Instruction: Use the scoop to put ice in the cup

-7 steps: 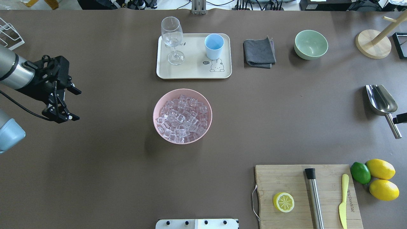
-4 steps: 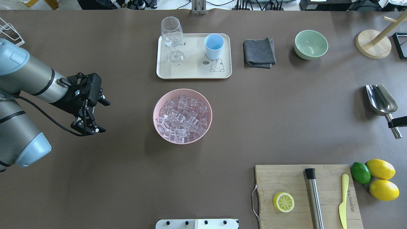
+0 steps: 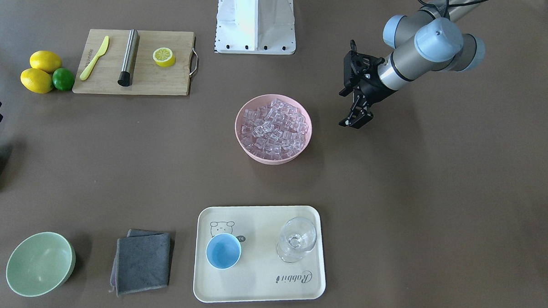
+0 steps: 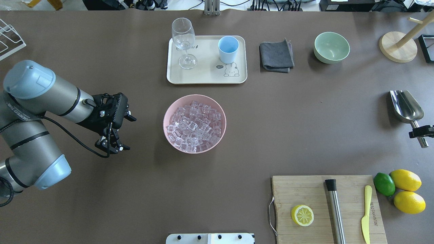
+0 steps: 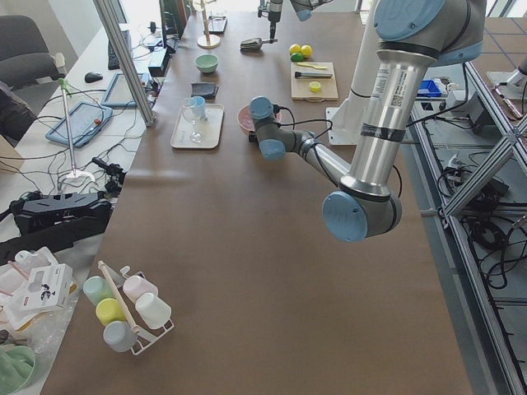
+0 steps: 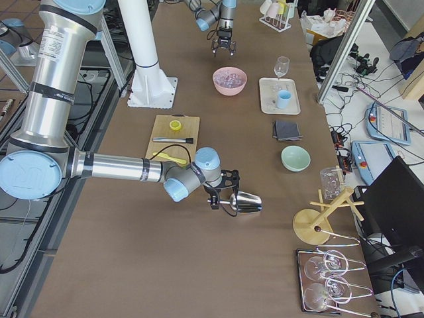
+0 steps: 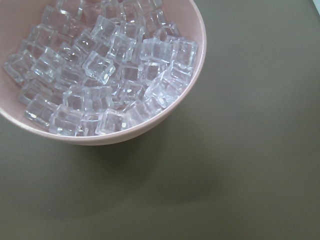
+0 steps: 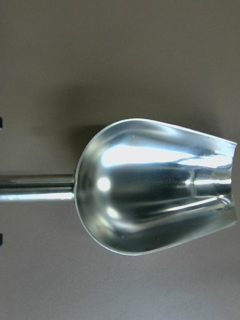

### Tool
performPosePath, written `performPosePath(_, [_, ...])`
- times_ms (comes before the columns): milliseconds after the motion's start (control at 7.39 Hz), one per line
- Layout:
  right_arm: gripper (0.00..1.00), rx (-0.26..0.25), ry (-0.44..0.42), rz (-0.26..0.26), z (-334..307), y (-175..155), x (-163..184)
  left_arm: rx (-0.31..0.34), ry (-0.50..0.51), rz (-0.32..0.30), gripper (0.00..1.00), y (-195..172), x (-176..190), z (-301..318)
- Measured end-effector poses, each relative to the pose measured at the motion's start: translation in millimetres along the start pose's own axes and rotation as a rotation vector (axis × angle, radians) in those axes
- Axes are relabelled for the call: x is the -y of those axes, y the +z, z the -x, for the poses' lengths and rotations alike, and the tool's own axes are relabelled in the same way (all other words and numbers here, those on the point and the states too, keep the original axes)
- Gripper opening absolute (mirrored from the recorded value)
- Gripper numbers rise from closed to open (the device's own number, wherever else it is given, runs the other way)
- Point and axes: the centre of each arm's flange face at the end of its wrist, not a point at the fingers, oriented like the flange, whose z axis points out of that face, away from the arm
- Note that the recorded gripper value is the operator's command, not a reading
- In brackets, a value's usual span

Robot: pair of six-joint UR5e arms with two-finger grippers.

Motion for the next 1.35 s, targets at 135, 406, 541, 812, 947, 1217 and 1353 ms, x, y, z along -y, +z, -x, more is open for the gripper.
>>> performPosePath(135, [0.70, 0.001, -0.003, 0.002, 1, 1, 0, -0.005, 0.011, -0.007, 0.99, 10, 4, -2])
performPosePath(406, [0.69, -0.001, -0.005, 0.006, 1, 3, -1, 0.002, 0.015, -0.024, 0.99, 23, 14, -7])
performPosePath(541, [0.69, -0.002, -0.004, 0.010, 0, 4, -2, 0.003, 0.010, -0.032, 0.99, 26, 16, -10])
performPosePath(812, [0.62, -0.005, -0.002, 0.015, -2, 7, -3, 0.010, -0.005, -0.033, 0.99, 29, 12, -7])
performPosePath(947, [0.54, -0.006, -0.001, 0.018, -2, 8, -4, 0.022, -0.032, -0.031, 0.99, 29, 9, -4])
performPosePath(1217, [0.30, -0.007, 0.001, 0.022, -1, 9, -5, 0.052, -0.064, -0.028, 0.99, 31, 4, 1])
performPosePath(1353, [0.14, -0.007, 0.001, 0.024, -1, 10, -6, 0.061, -0.102, -0.036, 0.99, 35, -1, 3])
